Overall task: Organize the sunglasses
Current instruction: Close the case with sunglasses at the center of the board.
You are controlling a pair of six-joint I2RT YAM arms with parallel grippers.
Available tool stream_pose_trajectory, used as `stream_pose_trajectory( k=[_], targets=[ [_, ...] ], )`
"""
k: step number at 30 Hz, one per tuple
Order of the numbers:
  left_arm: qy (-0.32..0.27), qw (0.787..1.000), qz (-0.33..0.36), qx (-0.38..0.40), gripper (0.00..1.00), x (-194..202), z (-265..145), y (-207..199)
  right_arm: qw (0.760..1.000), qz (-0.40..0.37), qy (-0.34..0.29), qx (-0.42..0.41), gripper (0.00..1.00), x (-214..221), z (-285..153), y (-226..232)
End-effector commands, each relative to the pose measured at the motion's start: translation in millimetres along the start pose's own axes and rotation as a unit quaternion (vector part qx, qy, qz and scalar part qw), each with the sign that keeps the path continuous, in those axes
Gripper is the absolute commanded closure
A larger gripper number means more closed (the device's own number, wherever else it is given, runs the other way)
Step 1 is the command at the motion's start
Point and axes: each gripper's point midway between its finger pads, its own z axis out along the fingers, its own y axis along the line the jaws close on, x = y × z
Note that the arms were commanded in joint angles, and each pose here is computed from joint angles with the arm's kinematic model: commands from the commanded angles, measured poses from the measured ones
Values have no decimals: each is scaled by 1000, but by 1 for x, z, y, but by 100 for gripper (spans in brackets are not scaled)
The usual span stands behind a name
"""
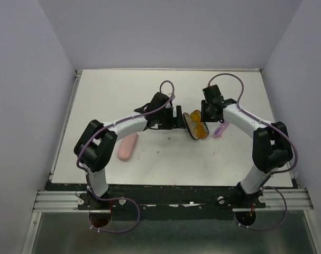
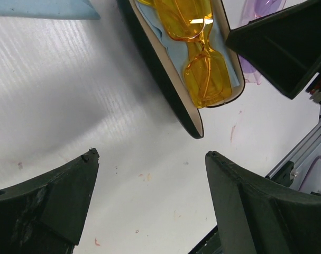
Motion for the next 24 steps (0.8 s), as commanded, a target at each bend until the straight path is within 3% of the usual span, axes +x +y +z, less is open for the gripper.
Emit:
stream_pose_trajectory(
  k=[1, 14, 24],
  targets=[
    [1, 1000, 11, 9, 9, -6, 3, -12, 999, -3, -4, -52, 60, 0, 2, 15],
    [10, 1000, 16, 4, 10, -6, 11, -13, 998, 13, 14, -59, 74, 15, 17, 4],
    [12, 1000, 20, 6, 14, -5, 6, -16, 993, 13, 24, -112, 89, 24, 21, 21]
  ],
)
